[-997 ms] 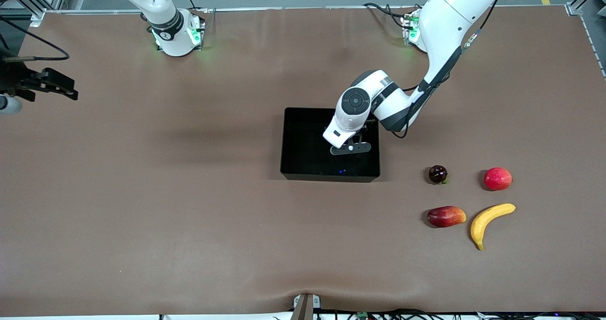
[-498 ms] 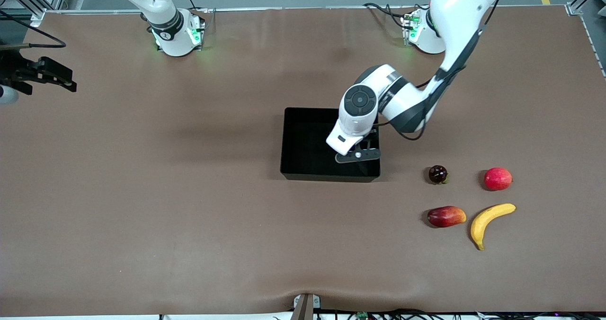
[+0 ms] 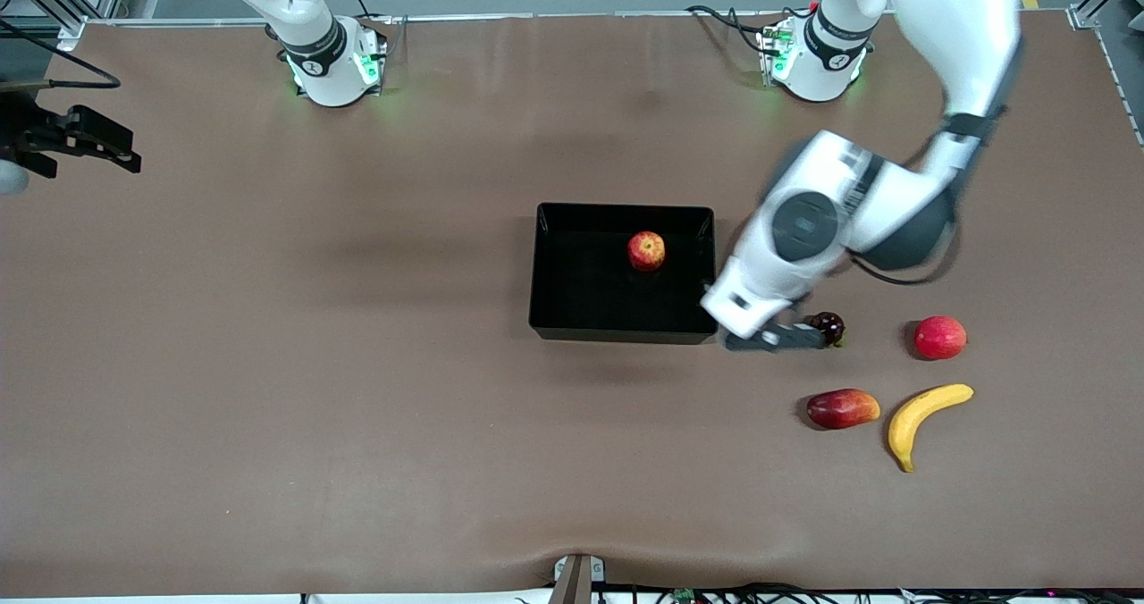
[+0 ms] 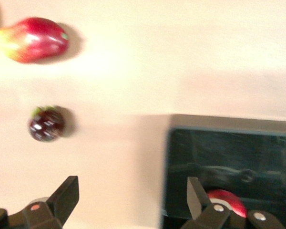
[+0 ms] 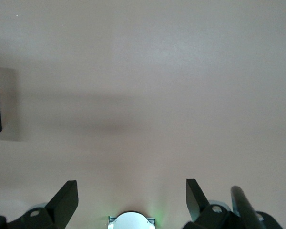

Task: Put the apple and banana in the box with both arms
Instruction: 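Move the left gripper over the yellow banana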

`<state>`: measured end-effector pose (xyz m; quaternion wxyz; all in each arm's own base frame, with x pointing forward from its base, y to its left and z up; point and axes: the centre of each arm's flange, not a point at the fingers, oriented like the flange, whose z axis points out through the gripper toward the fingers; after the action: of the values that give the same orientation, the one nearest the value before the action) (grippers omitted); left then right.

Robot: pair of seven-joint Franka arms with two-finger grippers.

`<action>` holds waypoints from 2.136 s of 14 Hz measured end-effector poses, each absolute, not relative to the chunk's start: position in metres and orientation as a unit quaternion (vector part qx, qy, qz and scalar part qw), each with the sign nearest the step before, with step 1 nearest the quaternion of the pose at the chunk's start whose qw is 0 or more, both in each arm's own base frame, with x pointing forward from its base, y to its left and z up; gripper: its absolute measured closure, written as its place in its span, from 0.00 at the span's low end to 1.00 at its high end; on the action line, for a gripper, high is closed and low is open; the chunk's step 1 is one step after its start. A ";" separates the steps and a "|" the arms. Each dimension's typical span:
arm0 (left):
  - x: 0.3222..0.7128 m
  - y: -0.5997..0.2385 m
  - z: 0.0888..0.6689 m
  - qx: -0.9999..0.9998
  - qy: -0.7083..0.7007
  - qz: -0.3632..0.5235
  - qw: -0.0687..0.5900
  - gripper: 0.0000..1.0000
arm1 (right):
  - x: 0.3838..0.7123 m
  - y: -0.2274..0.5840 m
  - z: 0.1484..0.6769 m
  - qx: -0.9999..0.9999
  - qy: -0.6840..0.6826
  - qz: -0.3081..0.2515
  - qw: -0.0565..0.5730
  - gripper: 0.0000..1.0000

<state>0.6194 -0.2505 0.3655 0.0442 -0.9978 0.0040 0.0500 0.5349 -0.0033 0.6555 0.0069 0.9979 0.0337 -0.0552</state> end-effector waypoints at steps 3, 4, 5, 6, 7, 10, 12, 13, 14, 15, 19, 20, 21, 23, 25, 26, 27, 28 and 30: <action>0.652 -0.149 0.356 -0.997 0.010 0.064 0.035 0.00 | 0.535 -0.004 0.657 0.998 0.033 -0.055 0.007 0.00; 0.659 -0.115 0.351 -0.997 0.018 0.070 0.030 0.00 | 0.535 -0.004 0.657 0.998 0.033 -0.055 0.007 0.00; 0.664 -0.086 0.345 -0.996 0.030 0.075 0.024 0.00 | 0.535 -0.003 0.657 0.998 0.034 -0.055 0.007 0.00; 0.668 -0.065 0.338 -0.996 0.044 0.076 0.017 0.00 | 0.535 -0.003 0.657 0.998 0.034 -0.055 0.007 0.00; 0.672 -0.050 0.331 -0.996 0.059 0.072 0.009 0.00 | 0.535 -0.003 0.657 0.998 0.034 -0.055 0.006 0.00; 0.688 -0.023 0.306 -0.993 0.114 0.039 0.014 0.00 | 0.535 -0.003 0.657 0.998 0.034 -0.055 0.001 0.00; 0.698 0.003 0.282 -0.988 0.154 0.015 0.022 0.00 | 0.535 -0.005 0.657 0.998 0.032 -0.055 0.001 0.00; 0.702 0.018 0.271 -0.983 0.183 0.007 0.025 0.00 | 0.535 -0.006 0.657 0.998 0.031 -0.055 0.001 0.00; 0.707 0.033 0.263 -0.976 0.215 0.001 0.028 0.00 | 0.535 -0.006 0.657 0.998 0.030 -0.055 0.000 0.00; 0.712 0.044 0.256 -0.970 0.242 -0.002 0.029 0.00 | 0.535 -0.007 0.657 0.998 0.030 -0.055 0.000 0.00; 0.725 0.051 0.245 -0.948 0.314 -0.030 0.032 0.00 | 0.535 -0.007 0.657 0.998 0.030 -0.054 0.000 0.00; 0.727 0.054 0.240 -0.942 0.331 -0.040 0.035 0.00 | 0.535 -0.007 0.657 0.998 0.030 -0.054 0.000 0.00; 0.729 0.059 0.233 -0.937 0.344 -0.049 0.039 0.00 | 0.535 -0.007 0.657 0.998 0.030 -0.053 0.000 0.00; 0.730 0.069 0.216 -0.931 0.357 -0.057 0.043 0.00 | 0.535 -0.007 0.657 0.998 0.029 -0.053 0.000 0.00; 0.730 0.071 0.206 -0.931 0.358 -0.055 0.040 0.00 | 0.535 -0.009 0.656 0.998 0.028 -0.054 -0.001 0.00; 0.730 0.070 0.203 -0.932 0.356 -0.055 0.036 0.00 | 0.536 -0.009 0.655 0.998 0.027 -0.054 -0.005 0.00; 0.730 0.069 0.202 -0.933 0.353 -0.057 0.032 0.00 | 0.537 -0.010 0.655 0.998 0.026 -0.053 -0.013 0.00; 0.730 0.069 0.203 -0.934 0.350 -0.058 0.030 0.00 | 0.537 -0.013 0.654 0.998 0.023 -0.052 -0.022 0.00; 0.730 0.069 0.203 -0.935 0.349 -0.059 0.028 0.00 | 0.538 -0.017 0.654 0.998 0.018 -0.050 -0.035 0.00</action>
<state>0.7303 0.0688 0.2028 0.0277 -0.9350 0.3485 -0.0587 0.5378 -0.0170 0.6544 -0.0346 0.9980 0.0179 -0.0502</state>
